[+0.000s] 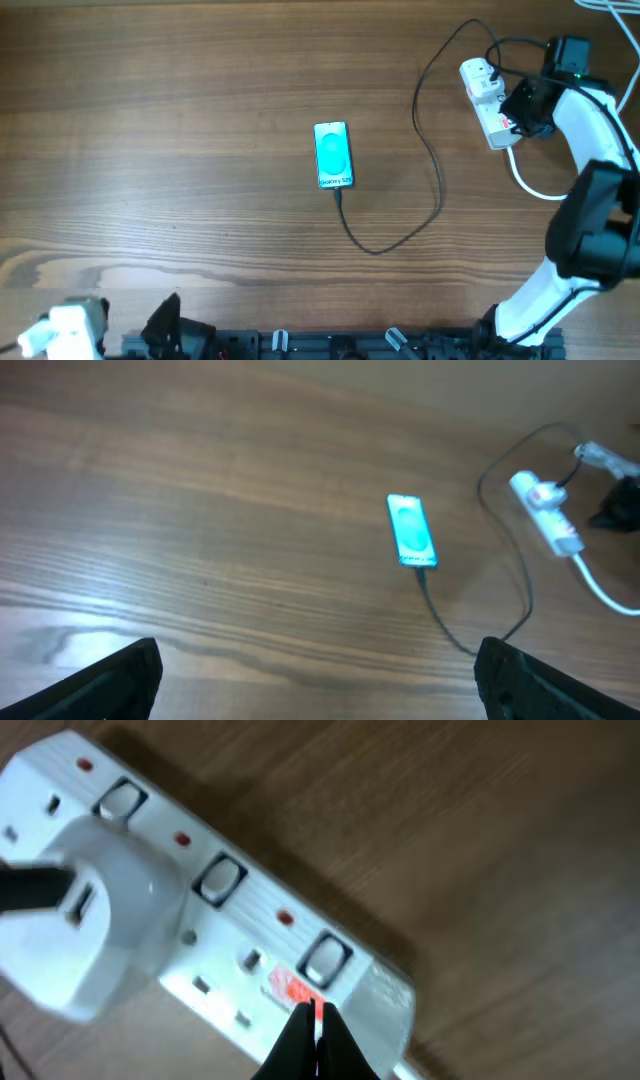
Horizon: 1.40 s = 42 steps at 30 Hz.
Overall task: Plug charger to phone and switch on socket
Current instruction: 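Move the right gripper over the white power strip's switch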
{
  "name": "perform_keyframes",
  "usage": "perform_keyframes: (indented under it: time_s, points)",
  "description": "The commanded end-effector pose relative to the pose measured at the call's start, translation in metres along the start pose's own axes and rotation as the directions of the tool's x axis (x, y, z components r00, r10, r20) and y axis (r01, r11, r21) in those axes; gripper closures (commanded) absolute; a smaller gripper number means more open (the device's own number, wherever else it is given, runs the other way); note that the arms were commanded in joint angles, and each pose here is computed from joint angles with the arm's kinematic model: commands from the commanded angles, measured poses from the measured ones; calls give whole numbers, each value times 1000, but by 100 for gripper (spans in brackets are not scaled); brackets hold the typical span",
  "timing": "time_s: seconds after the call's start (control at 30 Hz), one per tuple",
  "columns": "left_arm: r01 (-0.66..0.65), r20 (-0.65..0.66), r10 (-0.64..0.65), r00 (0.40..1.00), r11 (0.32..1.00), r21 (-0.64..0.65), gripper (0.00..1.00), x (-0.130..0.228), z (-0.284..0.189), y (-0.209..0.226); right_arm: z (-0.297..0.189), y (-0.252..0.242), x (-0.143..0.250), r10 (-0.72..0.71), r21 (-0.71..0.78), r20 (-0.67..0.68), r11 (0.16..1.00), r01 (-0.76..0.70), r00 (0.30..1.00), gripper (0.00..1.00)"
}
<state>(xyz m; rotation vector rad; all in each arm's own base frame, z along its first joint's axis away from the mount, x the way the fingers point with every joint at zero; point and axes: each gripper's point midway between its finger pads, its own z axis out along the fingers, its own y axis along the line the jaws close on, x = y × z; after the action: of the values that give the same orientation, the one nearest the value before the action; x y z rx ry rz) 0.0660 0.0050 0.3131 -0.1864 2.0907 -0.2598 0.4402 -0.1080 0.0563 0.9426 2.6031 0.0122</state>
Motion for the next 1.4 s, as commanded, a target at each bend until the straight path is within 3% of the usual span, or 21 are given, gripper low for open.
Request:
perform_keyframes:
  time_s: [0.0,0.33,0.9,1.37]
  points:
    - [10,91,-10,996,1000,-4,0,4,-15,8,-11,12,-35,-7,-26,85,1000,10,996,95]
    - [69,297,-66,953,998,1,0,23,-46,20,9,24,-41,-5,-67,106,998,12,994,95]
    - [69,297,-66,953,998,1,0,24,-46,20,49,49,-23,-65,-68,85,995,71,994,95]
    - [69,298,-66,952,998,1,0,23,-46,20,51,61,-11,-101,-74,67,992,106,993,95]
